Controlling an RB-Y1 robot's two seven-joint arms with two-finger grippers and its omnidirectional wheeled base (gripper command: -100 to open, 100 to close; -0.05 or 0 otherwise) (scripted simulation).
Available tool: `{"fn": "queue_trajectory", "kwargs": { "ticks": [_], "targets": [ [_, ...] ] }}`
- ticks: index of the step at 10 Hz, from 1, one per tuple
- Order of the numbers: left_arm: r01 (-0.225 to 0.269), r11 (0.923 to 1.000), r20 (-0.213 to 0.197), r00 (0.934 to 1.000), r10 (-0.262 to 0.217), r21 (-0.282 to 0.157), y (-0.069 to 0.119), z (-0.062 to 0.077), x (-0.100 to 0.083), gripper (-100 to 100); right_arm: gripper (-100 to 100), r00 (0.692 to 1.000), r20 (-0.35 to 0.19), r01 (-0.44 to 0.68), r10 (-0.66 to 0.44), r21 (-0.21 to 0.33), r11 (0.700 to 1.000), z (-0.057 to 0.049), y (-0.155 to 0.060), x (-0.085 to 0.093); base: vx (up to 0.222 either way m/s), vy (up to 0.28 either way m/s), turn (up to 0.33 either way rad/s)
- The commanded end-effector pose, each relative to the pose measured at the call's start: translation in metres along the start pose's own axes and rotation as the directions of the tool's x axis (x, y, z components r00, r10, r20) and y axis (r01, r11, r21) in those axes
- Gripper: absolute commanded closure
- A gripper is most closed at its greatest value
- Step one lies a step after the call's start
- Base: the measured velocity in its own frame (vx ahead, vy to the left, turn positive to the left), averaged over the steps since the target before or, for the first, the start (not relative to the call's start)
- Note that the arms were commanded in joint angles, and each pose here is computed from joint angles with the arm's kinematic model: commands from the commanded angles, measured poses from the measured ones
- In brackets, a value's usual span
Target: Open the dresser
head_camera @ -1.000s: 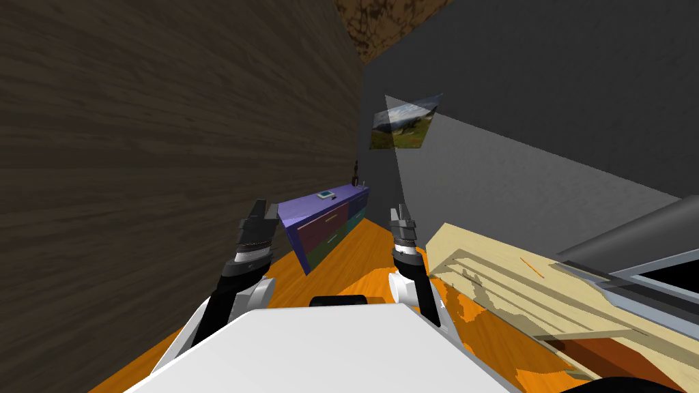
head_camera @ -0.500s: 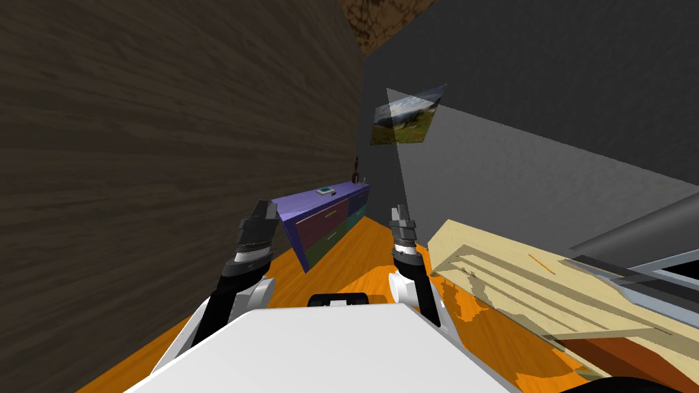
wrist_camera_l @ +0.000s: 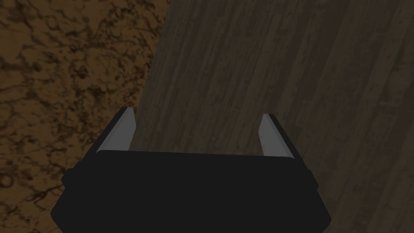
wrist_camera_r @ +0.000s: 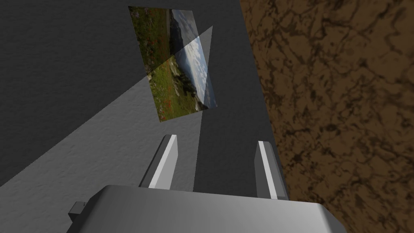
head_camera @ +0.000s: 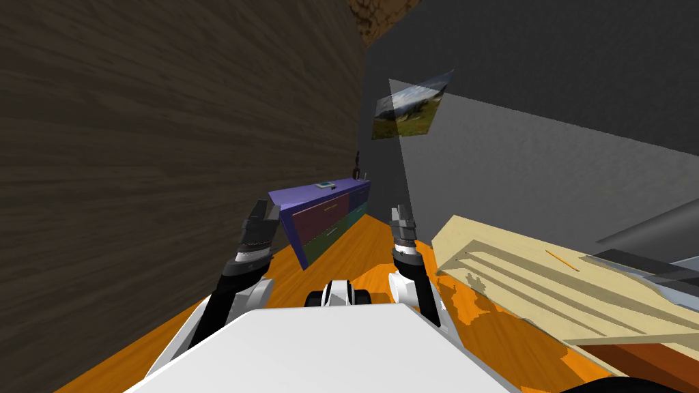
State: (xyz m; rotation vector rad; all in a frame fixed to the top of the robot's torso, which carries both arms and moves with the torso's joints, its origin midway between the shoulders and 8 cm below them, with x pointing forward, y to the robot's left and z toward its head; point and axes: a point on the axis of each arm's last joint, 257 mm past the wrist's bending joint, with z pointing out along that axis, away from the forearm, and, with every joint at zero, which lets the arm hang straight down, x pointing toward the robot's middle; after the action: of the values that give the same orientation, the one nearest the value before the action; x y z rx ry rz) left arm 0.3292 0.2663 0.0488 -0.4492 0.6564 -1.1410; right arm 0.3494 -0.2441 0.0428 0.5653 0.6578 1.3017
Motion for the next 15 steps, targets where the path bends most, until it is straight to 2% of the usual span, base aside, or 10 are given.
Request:
{"fn": "queue_trajectory", "kwargs": {
  "ticks": [1,4,7,10,14,15],
  "targets": [
    [-0.013,0.9996,-0.046,0.9989,0.012,-0.024,0.017,-0.005,0.004,-100,0,1.000,0.000,0.000,0.000,0.000,1.000,0.000,0.000,0.000,0.109,-0.048,0.053],
    [-0.025,0.9970,-0.073,0.9972,0.020,-0.073,0.045,-0.015,0.002,-100,0,1.000,0.000,0.000,0.000,0.000,1.000,0.000,0.000,0.000,0.122,-0.078,0.060],
    [-0.034,0.9901,-0.079,0.9966,0.024,-0.136,0.078,-0.028,-0.005,-100,0,1.000,0.000,0.000,0.000,0.000,1.000,0.000,0.000,0.000,0.141,-0.101,0.077],
    [-0.041,0.9788,-0.074,0.9969,0.027,-0.201,0.111,-0.042,-0.015,-100,0,1.000,0.000,0.000,0.000,0.000,1.000,0.000,0.000,0.000,0.162,-0.103,0.078],
    [-0.048,0.9587,-0.058,0.9978,0.033,-0.281,0.150,-0.063,-0.031,-100,0,1.000,0.000,0.000,0.000,0.000,1.000,0.000,0.000,0.000,0.145,-0.113,0.074],
    [-0.048,0.9587,-0.058,0.9978,0.033,-0.281,0.150,-0.063,-0.031,-100,0,1.000,0.000,0.000,0.000,0.000,1.000,0.000,0.000,0.000,0.082,-0.060,0.030]
  ]
}}
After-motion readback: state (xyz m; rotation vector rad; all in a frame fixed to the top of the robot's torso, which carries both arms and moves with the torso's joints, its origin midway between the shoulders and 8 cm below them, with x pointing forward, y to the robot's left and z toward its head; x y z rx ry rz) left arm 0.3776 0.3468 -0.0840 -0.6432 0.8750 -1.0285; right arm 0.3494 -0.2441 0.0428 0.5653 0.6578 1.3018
